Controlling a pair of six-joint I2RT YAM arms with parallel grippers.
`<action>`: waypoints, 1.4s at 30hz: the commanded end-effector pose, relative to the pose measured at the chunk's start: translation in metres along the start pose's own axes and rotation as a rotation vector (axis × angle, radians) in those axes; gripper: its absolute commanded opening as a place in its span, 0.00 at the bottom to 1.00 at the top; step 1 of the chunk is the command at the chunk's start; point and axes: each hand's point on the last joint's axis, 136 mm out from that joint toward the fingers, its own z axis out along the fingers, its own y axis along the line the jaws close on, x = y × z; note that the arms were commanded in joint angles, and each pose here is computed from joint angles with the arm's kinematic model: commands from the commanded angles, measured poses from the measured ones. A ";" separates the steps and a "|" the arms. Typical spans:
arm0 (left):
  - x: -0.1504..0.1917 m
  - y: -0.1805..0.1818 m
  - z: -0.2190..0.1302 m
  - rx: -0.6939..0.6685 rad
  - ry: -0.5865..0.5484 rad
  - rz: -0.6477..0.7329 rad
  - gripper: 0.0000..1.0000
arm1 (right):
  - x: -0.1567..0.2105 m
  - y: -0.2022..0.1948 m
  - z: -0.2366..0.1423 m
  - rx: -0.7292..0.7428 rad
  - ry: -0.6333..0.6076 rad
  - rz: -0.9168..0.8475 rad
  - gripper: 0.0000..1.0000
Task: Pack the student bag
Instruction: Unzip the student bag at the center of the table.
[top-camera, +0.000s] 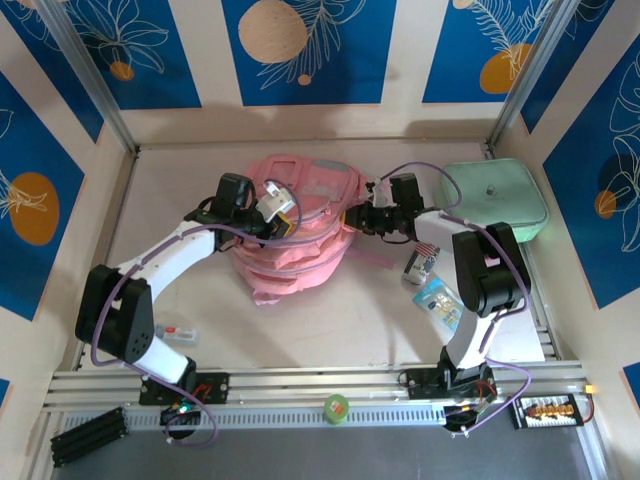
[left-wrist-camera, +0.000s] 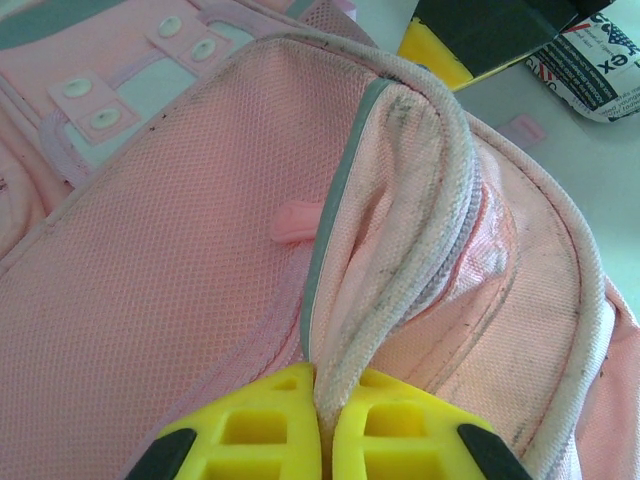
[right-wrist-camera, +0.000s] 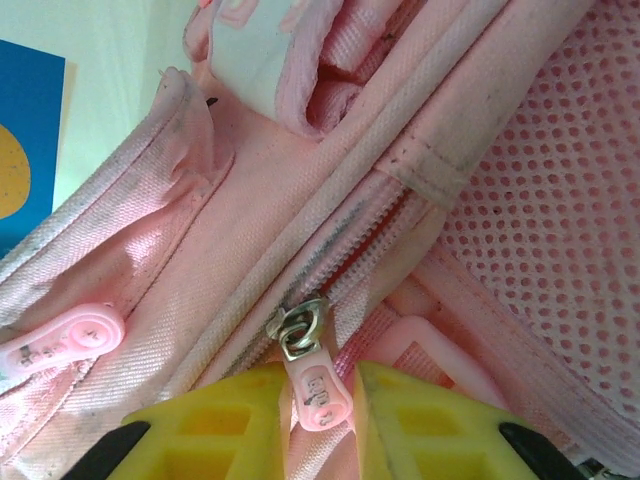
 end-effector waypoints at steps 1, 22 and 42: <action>-0.030 -0.003 -0.014 0.024 -0.097 0.039 0.09 | -0.001 0.000 0.006 0.012 0.018 -0.032 0.24; -0.028 0.022 -0.004 -0.059 -0.029 -0.054 0.01 | 0.037 0.019 -0.011 0.117 0.048 -0.126 0.03; -0.020 0.024 0.027 0.008 0.013 -0.168 0.03 | 0.096 0.095 0.010 0.081 0.118 -0.331 0.02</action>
